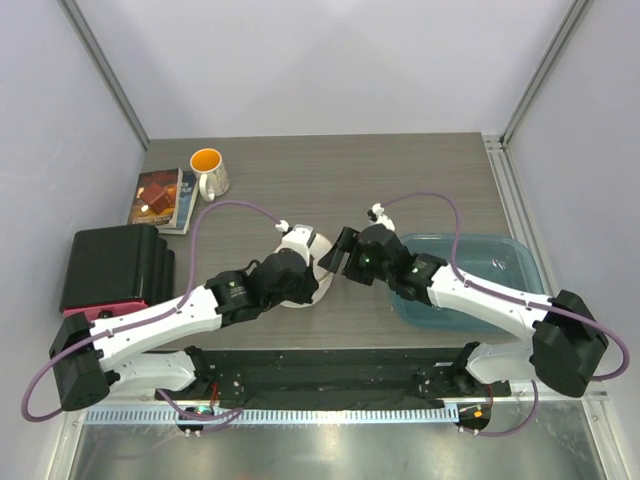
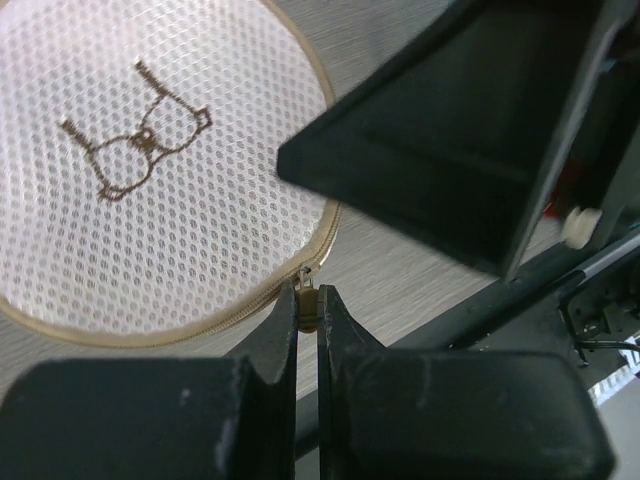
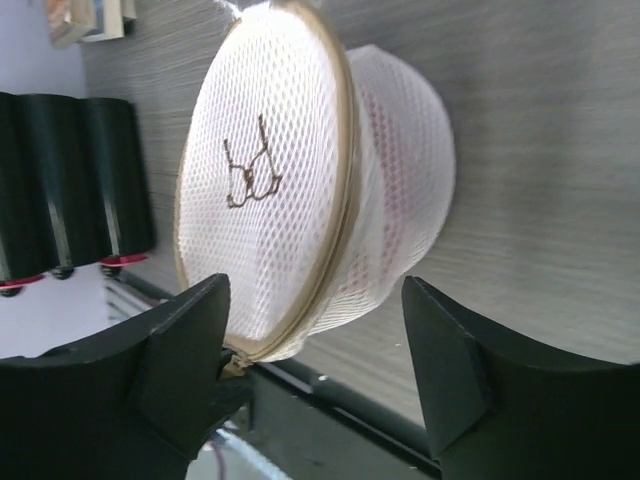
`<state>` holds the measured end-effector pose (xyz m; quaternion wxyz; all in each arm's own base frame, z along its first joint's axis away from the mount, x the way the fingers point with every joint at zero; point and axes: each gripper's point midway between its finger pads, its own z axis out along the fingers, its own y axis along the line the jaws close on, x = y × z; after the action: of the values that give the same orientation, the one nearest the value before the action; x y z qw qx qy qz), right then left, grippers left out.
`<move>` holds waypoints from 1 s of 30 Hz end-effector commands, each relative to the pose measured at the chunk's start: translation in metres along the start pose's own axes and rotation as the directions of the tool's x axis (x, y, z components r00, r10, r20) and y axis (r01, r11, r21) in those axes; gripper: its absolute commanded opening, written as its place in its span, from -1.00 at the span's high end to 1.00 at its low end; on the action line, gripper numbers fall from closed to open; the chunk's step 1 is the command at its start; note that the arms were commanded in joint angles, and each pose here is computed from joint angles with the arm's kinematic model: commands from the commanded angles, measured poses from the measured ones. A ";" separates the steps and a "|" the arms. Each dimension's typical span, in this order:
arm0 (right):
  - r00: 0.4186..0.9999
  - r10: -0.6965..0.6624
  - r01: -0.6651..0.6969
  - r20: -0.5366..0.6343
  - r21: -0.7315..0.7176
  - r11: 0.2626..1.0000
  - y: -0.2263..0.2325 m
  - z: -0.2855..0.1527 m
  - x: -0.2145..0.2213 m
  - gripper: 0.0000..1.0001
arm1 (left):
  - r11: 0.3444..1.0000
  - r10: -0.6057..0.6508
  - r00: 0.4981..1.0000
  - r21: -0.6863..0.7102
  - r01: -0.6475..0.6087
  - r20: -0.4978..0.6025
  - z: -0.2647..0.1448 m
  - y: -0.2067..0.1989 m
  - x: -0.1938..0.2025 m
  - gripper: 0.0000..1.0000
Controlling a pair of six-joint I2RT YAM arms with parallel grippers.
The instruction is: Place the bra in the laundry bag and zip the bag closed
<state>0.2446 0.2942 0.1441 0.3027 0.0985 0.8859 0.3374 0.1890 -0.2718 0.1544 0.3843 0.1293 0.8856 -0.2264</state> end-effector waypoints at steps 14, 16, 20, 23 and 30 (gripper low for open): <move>0.990 0.124 -0.109 0.071 -0.182 0.977 0.019 0.015 -0.041 0.80 | 0.999 0.031 0.999 -0.018 -0.031 0.014 0.013 -0.005 -0.010 0.99; 0.996 0.076 -0.067 0.048 -0.173 0.983 0.007 0.023 -0.052 0.98 | 0.999 0.029 0.999 -0.035 -0.029 0.014 0.012 0.002 -0.009 0.99; 1.000 -0.002 0.004 0.008 -0.176 0.984 -0.003 0.032 -0.065 0.98 | 0.997 0.026 1.000 -0.070 -0.026 0.010 0.006 0.017 -0.006 1.00; 0.995 -0.097 0.090 -0.021 -0.217 0.972 0.000 0.045 -0.082 0.98 | 0.997 0.011 0.999 -0.083 -0.008 0.037 -0.004 0.026 -0.012 1.00; 0.942 -0.230 0.143 -0.245 -0.327 0.934 0.002 0.097 -0.075 0.82 | 0.999 0.005 0.999 -0.046 -0.003 0.031 -0.030 0.029 -0.011 0.99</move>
<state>0.3427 0.3128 0.1314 0.2279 -0.0046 0.8645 0.4480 0.2066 -0.2462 0.1725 0.4209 0.0953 0.8769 -0.2118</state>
